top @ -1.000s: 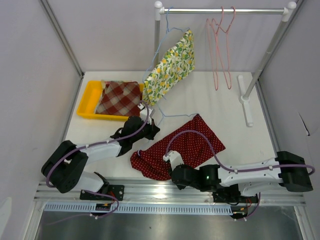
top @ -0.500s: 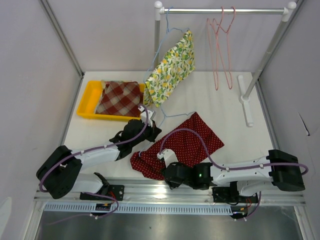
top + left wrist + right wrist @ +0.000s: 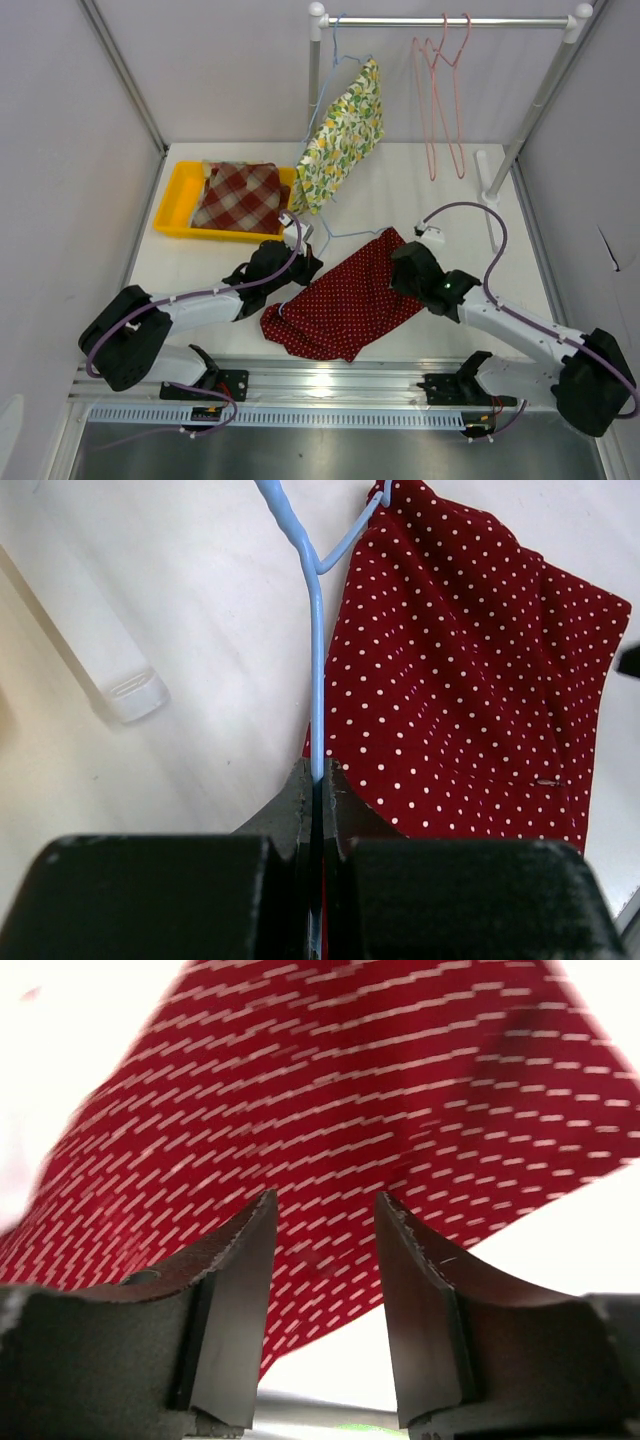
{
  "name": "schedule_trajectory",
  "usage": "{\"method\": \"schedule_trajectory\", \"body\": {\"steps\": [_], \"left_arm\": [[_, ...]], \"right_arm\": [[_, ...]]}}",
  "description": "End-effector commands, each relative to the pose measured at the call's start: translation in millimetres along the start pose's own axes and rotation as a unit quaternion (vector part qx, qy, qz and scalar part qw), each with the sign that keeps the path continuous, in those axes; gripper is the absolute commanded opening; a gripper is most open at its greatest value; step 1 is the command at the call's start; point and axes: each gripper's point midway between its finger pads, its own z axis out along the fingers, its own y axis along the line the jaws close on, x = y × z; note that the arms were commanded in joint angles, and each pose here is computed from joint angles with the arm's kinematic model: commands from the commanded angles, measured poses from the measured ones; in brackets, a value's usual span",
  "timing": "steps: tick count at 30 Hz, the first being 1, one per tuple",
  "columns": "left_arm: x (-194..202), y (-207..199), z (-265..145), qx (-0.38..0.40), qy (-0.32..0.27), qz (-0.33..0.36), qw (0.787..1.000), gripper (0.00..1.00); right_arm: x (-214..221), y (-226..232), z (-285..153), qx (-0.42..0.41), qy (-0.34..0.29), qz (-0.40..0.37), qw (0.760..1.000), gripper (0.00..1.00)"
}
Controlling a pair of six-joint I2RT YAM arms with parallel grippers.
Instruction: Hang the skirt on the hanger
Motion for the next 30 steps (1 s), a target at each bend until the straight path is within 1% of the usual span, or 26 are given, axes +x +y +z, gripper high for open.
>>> {"method": "schedule_trajectory", "body": {"steps": [1,2,4,8,10,20,21,26,29,30], "left_arm": [[-17.2,-9.1,-0.5,0.017,-0.032,-0.003,0.999,0.00],[-16.4,-9.1,-0.6,0.018,-0.031,-0.002,0.999,0.00],[-16.4,-10.3,-1.5,0.020,-0.031,-0.002,0.999,0.00],[-16.5,-10.5,-2.5,0.022,-0.033,-0.004,0.999,0.00],[-15.5,-11.5,-2.2,0.024,-0.033,-0.005,0.999,0.00],[-17.1,-12.4,-4.0,0.026,-0.035,-0.007,0.999,0.00],[-17.3,-11.8,-4.0,0.025,-0.035,-0.007,0.999,0.00],[-16.7,-12.8,-4.3,0.027,-0.034,-0.007,0.999,0.00],[-16.8,-13.4,-4.0,0.028,-0.034,-0.007,0.999,0.00],[-15.6,-12.4,-3.6,0.027,-0.032,-0.007,0.999,0.00]], "right_arm": [[-4.1,-27.8,27.5,0.042,0.008,0.050,0.998,0.47],[-7.7,-26.6,34.9,0.035,0.006,0.063,0.997,0.47],[-9.8,-42.7,49.2,0.062,0.007,0.077,0.995,0.45],[-23.2,-52.8,68.6,0.069,-0.009,0.106,0.992,0.45],[-24.1,-59.1,78.1,0.076,-0.002,0.114,0.991,0.46],[-36.8,-73.1,104.3,0.083,-0.012,0.135,0.987,0.49],[-37.6,-72.5,104.6,0.081,-0.014,0.134,0.988,0.48],[-45.0,-69.0,104.5,0.069,-0.030,0.134,0.988,0.34],[-46.0,-69.1,106.9,0.072,-0.030,0.131,0.988,0.32],[-44.9,-70.3,108.5,0.075,-0.027,0.131,0.988,0.30]]}}
